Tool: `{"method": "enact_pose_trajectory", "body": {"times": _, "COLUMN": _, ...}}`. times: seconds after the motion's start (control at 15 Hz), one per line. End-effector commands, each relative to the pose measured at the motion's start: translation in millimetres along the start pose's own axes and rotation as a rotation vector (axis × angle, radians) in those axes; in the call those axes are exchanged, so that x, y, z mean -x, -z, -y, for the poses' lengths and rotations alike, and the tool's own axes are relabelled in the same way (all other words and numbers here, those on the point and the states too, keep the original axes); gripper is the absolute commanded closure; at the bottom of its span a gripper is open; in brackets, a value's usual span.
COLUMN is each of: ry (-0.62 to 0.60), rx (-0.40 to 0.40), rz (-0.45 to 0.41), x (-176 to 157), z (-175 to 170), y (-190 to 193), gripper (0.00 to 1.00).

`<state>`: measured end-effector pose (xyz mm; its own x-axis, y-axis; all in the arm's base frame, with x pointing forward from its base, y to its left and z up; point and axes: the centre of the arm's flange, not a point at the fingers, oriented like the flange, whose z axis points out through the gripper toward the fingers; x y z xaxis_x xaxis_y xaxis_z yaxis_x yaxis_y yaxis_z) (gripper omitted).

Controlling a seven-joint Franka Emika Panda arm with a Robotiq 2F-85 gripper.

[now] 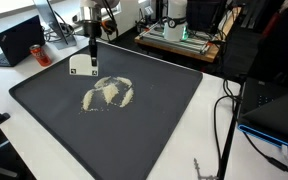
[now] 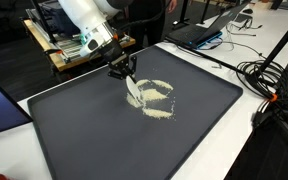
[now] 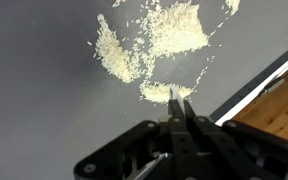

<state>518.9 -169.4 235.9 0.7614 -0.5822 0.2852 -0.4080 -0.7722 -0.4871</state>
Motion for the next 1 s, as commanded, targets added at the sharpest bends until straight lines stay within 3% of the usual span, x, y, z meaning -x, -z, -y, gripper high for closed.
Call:
{"method": "enact_pose_trajectory", "body": {"times": 0.0, "ry": -0.117, "rx": 0.019, "rz": -0.078, "x": 39, "z": 5, "y": 27, "gripper": 0.99}}
{"method": "enact_pose_trajectory", "body": {"times": 0.33, "ry": -0.228, "rx": 0.019, "rz": -0.169, "x": 65, "z": 20, "y": 40, "gripper": 0.99}}
{"method": "enact_pose_trajectory", "body": {"times": 0.67, "ry": -0.297, "rx": -0.058, "rz": -0.207, "x": 97, "z": 49, "y": 44, "gripper": 0.99}}
{"method": "enact_pose_trajectory", "body": {"times": 0.93, "ry": -0.295, "rx": -0.019, "rz": -0.211, "x": 122, "z": 71, "y": 53, "gripper": 0.99}}
